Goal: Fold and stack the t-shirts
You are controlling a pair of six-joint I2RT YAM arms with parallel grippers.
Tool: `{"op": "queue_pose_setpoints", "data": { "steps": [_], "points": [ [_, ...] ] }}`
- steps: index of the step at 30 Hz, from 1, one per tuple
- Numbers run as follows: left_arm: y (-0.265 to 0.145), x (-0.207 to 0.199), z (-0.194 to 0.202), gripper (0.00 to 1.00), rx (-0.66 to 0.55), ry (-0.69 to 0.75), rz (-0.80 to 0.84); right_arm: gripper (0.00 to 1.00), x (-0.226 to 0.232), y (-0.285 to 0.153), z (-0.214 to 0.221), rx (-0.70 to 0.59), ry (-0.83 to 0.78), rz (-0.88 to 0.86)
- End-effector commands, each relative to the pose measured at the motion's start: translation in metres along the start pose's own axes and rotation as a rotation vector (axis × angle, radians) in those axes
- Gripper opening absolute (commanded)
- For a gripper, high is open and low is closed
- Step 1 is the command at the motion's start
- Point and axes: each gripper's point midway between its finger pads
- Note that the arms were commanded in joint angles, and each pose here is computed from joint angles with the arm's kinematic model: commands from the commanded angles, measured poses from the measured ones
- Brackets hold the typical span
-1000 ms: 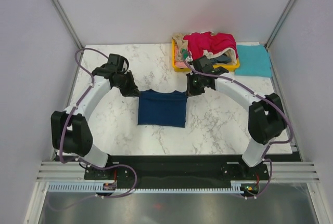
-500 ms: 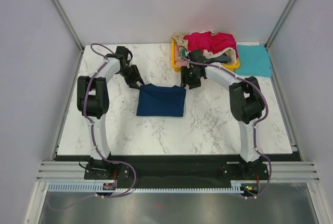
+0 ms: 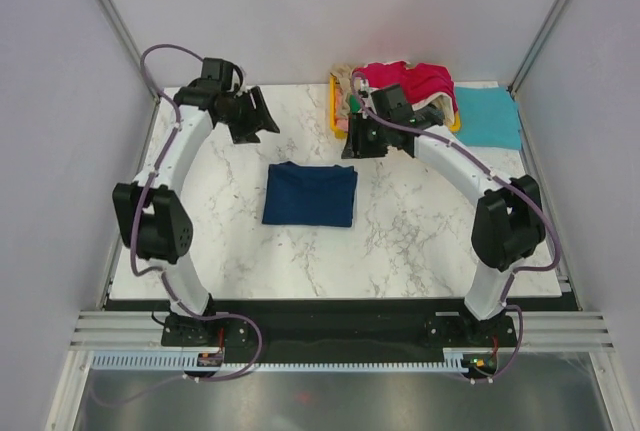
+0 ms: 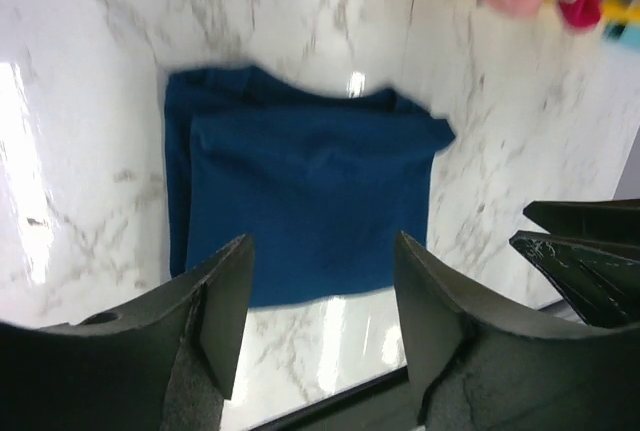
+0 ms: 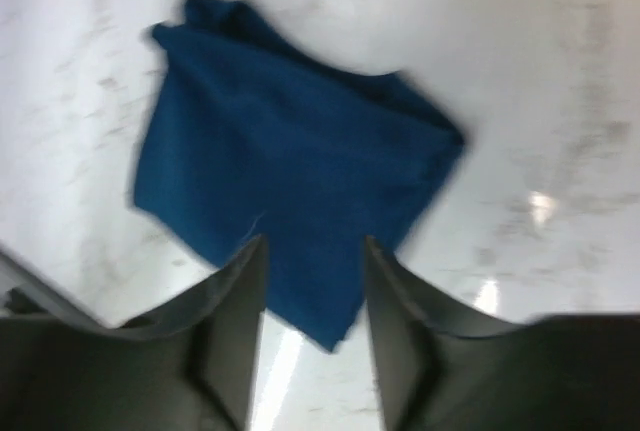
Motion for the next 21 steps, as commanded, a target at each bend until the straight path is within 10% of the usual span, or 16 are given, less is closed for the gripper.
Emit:
{"op": "queue_pose_setpoints", "data": {
  "steps": [1, 5, 21],
  "points": [
    [0.004, 0.006, 0.052, 0.63, 0.049, 0.002, 0.023, 0.45, 0.086, -0.005, 0.047, 0.086, -0.075, -0.337],
    [0.013, -0.007, 0.097, 0.56, 0.086, 0.013, 0.092, 0.07, 0.105, 0.011, 0.087, 0.150, -0.031, -0.522],
    [0.096, 0.092, 0.209, 0.40, 0.310, -0.092, -0.144, 0.01, -0.010, 0.074, 0.249, 0.391, 0.163, -0.328]
  ]
}}
Point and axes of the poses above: each gripper's point midway between its finger pads, its own y axis out along the fingers, its own x axis along the line the jaws close on, z = x × y
